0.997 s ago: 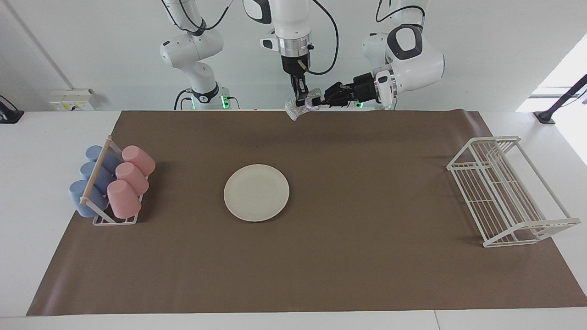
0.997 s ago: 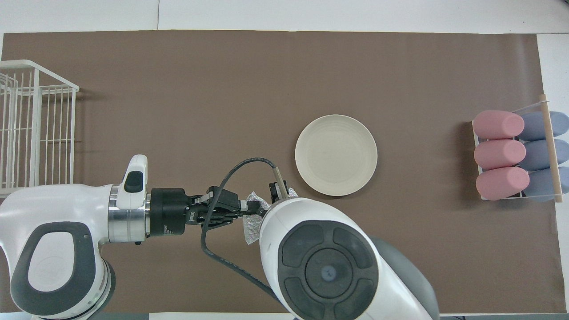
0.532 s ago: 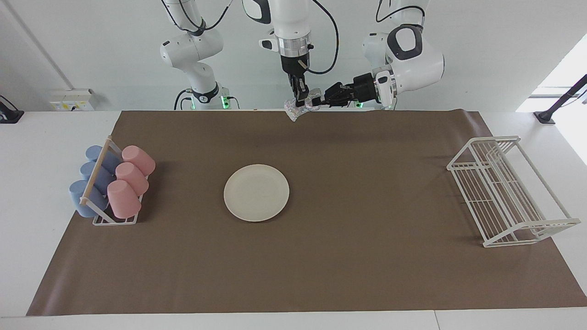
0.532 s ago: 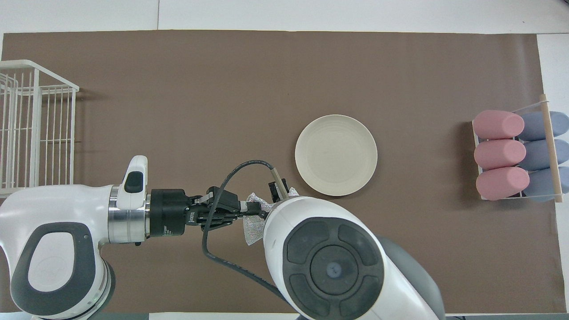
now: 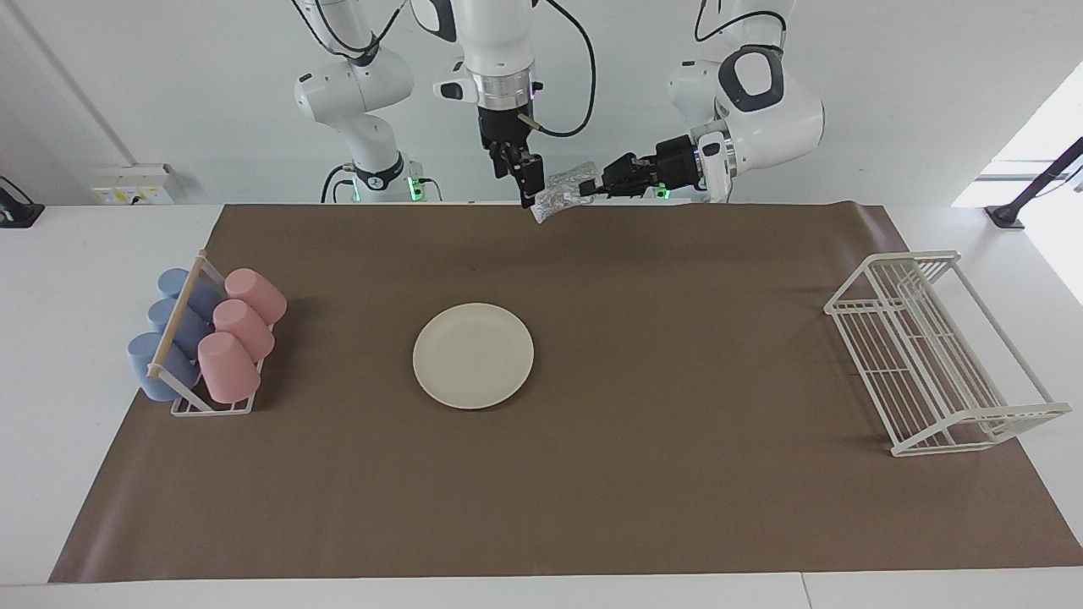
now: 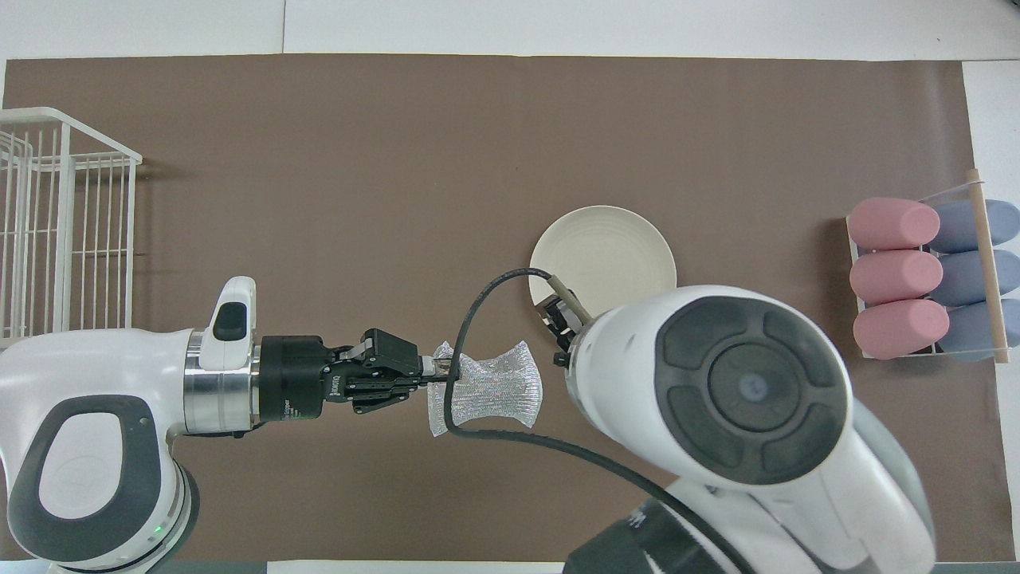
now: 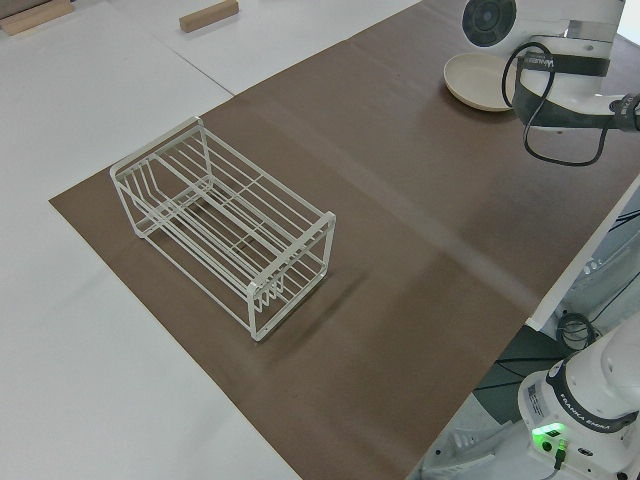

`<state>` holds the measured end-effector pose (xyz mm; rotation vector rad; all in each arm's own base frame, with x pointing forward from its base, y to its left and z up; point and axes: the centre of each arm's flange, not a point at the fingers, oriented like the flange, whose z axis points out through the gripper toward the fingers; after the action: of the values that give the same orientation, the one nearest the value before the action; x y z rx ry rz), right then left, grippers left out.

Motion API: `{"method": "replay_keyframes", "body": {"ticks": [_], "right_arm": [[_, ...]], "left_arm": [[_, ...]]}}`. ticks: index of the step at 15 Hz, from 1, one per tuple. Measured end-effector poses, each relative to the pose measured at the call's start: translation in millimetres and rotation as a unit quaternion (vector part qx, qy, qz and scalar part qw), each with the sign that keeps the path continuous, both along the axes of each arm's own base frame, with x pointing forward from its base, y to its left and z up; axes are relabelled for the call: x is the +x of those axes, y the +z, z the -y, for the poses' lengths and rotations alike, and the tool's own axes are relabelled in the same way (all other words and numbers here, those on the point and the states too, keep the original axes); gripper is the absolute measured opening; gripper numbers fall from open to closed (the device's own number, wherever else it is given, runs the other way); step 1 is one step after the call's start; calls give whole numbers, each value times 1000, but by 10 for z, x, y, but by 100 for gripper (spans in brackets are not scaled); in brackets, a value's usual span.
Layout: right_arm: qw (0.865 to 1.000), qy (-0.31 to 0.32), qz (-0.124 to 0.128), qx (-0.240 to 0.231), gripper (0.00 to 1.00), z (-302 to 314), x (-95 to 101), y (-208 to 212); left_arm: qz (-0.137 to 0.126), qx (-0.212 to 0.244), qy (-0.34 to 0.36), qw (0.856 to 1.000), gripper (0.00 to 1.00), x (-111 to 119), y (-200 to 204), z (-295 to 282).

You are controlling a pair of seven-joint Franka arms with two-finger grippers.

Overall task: Wipe plate with sponge
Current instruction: 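Carry the sponge to the basket while the right gripper returns to rest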

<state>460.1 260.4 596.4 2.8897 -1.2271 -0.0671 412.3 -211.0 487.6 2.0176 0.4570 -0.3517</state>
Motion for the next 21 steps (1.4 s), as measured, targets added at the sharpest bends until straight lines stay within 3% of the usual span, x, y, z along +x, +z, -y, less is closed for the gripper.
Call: {"method": "replay_keyframes", "body": {"ticks": [3,5,7,10,15,17,21], "right_arm": [[996,92,-17,1,100,772,257,22],[989,145,-16,7,100,1209,391,32],[981,192,-14,12,100,1560,475,31],[966,260,-1,18,100,2071,579,30],[936,350,32,13,100,2297,708,15],[931,363,30,17,100,2373,776,-46],[915,401,36,20,100,2493,977,-46]], "left_arm": [[-9,97,8,995,5,99,-114,-351],[-10,169,4,986,5,154,-174,-569],[-9,260,-13,966,5,241,-153,-710],[0,381,-55,923,5,429,-21,-833],[4,549,-122,827,5,738,372,-1098],[4,622,-136,771,5,839,540,-1224],[27,736,-139,662,5,1092,695,-1438]]}}
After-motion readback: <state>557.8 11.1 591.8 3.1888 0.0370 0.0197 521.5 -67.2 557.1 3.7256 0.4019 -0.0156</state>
